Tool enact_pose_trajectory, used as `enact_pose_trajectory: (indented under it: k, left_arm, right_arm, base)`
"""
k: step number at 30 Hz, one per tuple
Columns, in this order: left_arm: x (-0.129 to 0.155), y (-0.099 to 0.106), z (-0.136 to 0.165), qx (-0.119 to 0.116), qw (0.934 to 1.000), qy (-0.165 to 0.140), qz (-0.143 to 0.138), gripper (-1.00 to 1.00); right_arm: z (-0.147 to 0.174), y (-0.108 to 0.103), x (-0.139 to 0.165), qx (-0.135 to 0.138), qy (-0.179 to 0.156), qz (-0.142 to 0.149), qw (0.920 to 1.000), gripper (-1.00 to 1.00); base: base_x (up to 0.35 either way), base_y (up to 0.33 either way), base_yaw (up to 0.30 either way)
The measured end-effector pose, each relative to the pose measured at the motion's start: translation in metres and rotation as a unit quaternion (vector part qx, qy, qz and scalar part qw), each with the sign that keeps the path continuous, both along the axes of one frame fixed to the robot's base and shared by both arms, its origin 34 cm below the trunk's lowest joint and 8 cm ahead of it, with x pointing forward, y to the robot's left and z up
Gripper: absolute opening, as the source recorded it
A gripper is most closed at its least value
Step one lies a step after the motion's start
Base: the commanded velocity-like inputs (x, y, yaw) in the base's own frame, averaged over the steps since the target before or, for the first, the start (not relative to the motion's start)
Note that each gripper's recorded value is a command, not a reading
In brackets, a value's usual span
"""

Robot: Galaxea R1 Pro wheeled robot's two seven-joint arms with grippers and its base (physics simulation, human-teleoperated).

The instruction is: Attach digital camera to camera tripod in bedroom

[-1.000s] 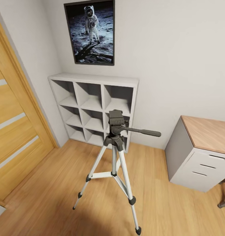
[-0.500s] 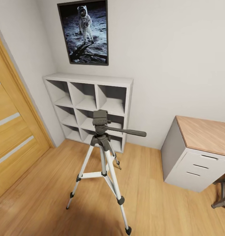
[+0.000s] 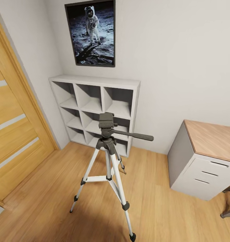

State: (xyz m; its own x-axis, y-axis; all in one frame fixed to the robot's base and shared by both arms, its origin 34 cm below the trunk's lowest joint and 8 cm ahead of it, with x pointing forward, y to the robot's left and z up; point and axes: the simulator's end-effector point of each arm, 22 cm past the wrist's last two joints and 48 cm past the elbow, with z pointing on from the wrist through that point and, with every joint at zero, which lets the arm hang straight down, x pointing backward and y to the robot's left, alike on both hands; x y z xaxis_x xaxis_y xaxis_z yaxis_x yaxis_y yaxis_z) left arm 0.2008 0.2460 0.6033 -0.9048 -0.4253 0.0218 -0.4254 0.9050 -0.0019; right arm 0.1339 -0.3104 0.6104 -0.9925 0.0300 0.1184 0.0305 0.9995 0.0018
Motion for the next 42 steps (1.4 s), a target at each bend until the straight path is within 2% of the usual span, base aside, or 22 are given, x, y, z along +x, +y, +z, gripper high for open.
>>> enact_pose_trajectory:
  k: [10, 15, 18, 20, 22, 29, 33, 37, 42]
  left_arm:
    - [0.0, 0.0, 0.0, 0.0, 1.0, 0.0, 0.0, -1.0]
    - [0.023, 0.018, 0.0, 0.017, 0.9995, -0.003, 0.027, -1.0]
    - [0.037, 0.027, 0.001, 0.026, 0.9995, -0.006, 0.014, -1.0]
    - [0.046, 0.016, 0.001, 0.022, 0.9997, -0.007, 0.001, -1.0]
    - [0.039, 0.005, 0.001, 0.012, 0.9999, -0.004, -0.006, -1.0]
    - [0.004, -0.012, 0.0, 0.009, 0.9998, 0.009, -0.012, -1.0]
    - [-0.017, -0.007, 0.001, 0.016, 0.9996, 0.018, -0.013, -1.0]
    - [-0.03, -0.011, 0.001, 0.013, 0.9997, 0.02, -0.012, -1.0]
    - [-0.051, -0.014, 0.003, 0.008, 0.9994, 0.031, -0.011, -1.0]
  right_arm:
    - [0.0, 0.0, 0.001, 0.0, -0.001, 0.002, 1.0, 1.0]
    - [-0.001, 0.0, 0.006, 0.001, -0.015, 0.007, 0.9999, 1.0]
    - [-0.001, 0.001, 0.005, 0.0, -0.012, 0.005, 0.9999, 1.0]
    - [-0.001, 0.003, 0.003, 0.001, -0.007, 0.004, 1.0, 1.0]
    - [0.0, 0.004, 0.001, 0.002, -0.002, 0.002, 1.0, 1.0]
    - [0.0, 0.005, -0.001, 0.002, 0.001, 0.002, 1.0, 1.0]
    - [-0.001, 0.003, 0.002, 0.001, -0.001, 0.004, 1.0, 1.0]
    - [-0.001, -0.001, 0.01, -0.002, -0.007, 0.016, 0.9998, 1.0]
    - [-0.003, 0.017, 0.023, 0.014, -0.011, 0.037, 0.9991, 1.0]
  base:
    - [0.0, 0.0, 0.005]
    - [0.0, 0.0, 0.0]
    - [0.0, 0.0, 0.0]
    - [0.0, 0.0, 0.0]
    - [0.0, 0.0, 0.0]
    - [0.0, 0.0, 0.0]
    - [0.0, 0.0, 0.0]
    - [0.0, 0.0, 0.0]
    - [0.0, 0.0, 0.0]
